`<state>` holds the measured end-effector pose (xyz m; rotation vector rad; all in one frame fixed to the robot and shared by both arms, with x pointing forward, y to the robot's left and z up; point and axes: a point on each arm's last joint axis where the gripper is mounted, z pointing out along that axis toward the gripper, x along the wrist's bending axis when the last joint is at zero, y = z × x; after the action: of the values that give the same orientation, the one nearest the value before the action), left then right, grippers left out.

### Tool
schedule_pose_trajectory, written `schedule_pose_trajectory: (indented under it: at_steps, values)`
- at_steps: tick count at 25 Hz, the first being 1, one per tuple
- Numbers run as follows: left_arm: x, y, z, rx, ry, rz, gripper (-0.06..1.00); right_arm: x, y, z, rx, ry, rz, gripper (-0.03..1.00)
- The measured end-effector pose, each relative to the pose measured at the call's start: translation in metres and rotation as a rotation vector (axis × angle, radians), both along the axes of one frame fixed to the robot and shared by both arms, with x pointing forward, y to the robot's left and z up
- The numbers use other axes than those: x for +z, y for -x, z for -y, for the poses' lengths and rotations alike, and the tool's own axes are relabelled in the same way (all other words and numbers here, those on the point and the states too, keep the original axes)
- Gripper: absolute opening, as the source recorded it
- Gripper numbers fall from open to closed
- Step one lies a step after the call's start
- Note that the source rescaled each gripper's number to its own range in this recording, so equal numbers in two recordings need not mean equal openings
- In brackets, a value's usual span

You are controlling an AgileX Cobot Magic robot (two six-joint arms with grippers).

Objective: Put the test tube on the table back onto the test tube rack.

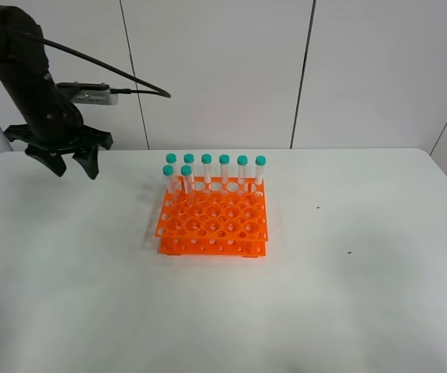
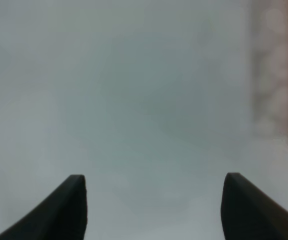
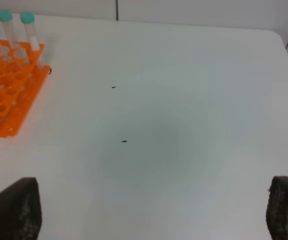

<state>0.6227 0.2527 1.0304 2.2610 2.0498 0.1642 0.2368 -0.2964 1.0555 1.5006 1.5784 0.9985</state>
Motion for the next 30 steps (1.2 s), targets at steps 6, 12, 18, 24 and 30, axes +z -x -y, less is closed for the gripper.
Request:
schedule_pose_trajectory:
  at_steps: [6,12,18,24,30]
  values:
    - [-0.001,0.006,-0.030,0.082,0.028,-0.095,0.83,0.000,0.000,0.000,0.000,0.000,0.000,1.00]
    - [0.003,0.009,-0.028,0.068,0.061,-0.090,0.83,0.000,0.000,0.000,0.000,0.000,0.000,1.00]
    - [0.013,0.052,-0.028,0.081,0.080,-0.112,0.83,0.000,0.000,0.000,0.000,0.000,0.000,1.00]
    - [0.030,0.139,-0.031,0.082,0.094,-0.091,0.83,0.000,0.000,0.000,0.000,0.000,0.000,1.00]
    - [0.031,0.230,-0.035,0.077,0.100,-0.005,0.83,0.000,0.000,0.000,0.000,0.000,0.000,1.00]
